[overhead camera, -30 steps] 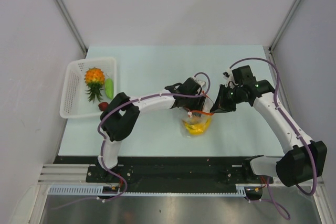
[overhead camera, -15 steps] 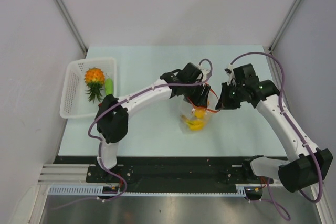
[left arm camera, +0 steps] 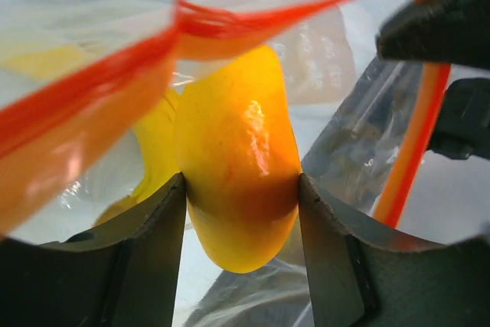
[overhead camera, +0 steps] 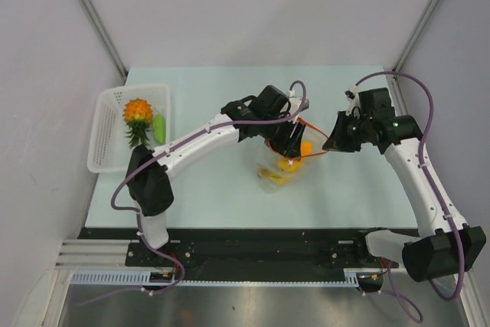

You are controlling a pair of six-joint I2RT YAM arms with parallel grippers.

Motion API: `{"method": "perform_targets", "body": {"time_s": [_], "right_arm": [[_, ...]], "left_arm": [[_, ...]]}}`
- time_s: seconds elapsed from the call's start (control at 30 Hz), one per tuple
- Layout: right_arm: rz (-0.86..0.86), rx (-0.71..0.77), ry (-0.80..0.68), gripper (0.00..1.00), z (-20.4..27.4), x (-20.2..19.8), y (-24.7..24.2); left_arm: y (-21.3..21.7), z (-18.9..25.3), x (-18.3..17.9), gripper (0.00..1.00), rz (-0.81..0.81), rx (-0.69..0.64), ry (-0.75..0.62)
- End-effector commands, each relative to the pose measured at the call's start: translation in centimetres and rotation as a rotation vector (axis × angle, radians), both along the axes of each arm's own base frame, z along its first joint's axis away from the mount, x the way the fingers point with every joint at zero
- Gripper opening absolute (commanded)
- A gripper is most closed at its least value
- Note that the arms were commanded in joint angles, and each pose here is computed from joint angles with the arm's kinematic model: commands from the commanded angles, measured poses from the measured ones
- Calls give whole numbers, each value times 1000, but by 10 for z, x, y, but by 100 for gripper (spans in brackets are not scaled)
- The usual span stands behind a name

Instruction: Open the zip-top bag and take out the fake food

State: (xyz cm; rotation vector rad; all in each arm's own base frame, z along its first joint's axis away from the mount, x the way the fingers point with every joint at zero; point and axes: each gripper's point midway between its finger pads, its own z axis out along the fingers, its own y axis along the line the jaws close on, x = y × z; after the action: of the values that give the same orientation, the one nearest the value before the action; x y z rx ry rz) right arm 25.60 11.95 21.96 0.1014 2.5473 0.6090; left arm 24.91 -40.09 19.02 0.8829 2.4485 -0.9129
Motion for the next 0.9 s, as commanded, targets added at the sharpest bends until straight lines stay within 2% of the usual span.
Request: {"method": "perform_targets", "body": {"time_s": [0.0, 0.03, 0.17, 0.37, 0.5, 0.57, 0.6, 0.73, 0.87], "right_arm": [[-26, 24, -60, 0, 25, 16, -6], [-26, 16, -66, 0, 26, 18, -7], [-45, -12, -26, 0, 17, 19, -12], [-34, 20, 9, 0, 16, 15, -7], [-17, 35, 14, 0, 13, 8, -3], [5, 32, 5, 0, 13, 1, 4], [6, 32, 15, 0, 10, -2, 6], [31, 33, 20, 0, 7, -11, 20], [28, 18, 12, 0, 5, -11, 21]], "left_arm": [[24, 36, -8, 0, -64, 7, -194], [29, 26, -12, 0, -72, 21, -205], [27, 40, -13, 0, -78, -81, -315], [17, 47, -21, 0, -164, -160, -372], [3, 71, -12, 0, -154, -224, -404], [-5, 75, -6, 0, -116, -239, -365], [-11, 92, -3, 0, -103, -274, -369], [-29, 108, 7, 0, -4, -318, -247], [-36, 115, 4, 0, 5, -330, -141]]}}
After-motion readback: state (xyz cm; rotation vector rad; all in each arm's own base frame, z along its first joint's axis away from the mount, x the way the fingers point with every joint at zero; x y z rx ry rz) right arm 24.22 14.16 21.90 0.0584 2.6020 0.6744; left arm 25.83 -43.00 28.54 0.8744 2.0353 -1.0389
